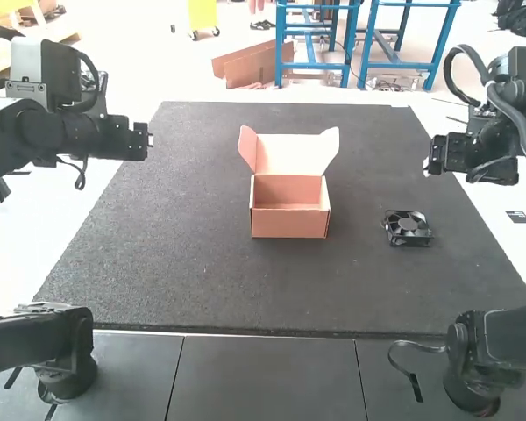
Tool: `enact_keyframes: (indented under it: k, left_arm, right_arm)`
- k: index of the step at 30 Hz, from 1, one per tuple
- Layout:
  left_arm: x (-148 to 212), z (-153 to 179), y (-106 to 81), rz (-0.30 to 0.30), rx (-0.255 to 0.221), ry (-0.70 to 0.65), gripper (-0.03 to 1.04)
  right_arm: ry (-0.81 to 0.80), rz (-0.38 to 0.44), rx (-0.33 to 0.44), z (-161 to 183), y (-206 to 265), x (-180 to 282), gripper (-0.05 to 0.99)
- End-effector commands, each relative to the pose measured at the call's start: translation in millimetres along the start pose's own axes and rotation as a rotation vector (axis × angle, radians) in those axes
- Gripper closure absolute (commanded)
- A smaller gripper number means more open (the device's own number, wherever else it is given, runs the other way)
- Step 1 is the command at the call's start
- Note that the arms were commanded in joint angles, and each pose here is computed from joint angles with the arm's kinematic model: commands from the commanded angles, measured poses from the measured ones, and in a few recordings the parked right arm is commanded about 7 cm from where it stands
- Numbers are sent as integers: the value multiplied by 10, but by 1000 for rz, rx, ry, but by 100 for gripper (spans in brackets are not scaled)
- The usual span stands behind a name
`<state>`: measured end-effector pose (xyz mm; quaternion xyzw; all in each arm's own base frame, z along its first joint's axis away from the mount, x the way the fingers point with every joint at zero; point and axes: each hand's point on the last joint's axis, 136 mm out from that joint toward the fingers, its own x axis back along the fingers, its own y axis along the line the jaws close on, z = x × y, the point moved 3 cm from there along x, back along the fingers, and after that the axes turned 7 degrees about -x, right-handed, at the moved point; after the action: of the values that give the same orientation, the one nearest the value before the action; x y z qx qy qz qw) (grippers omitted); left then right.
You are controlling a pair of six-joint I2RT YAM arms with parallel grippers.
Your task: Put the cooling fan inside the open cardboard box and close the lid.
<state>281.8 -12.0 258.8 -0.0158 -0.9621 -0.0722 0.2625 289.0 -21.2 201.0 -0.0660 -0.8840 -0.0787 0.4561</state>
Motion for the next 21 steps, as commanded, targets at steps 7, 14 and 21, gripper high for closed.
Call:
enact_keyframes:
  k: [7,14,21]
  left_arm:
    - [-31,-135,-26,24,-17,-14,4]
    - [-70,-120,-31,25,-15,-6,4]
    - [-111,-119,-34,25,-16,-1,4]
  right_arm:
    - [118,50,155,-27,-304,-218,4]
    - [241,62,140,28,-525,-545,4]
    - [304,35,136,94,-537,-858,4]
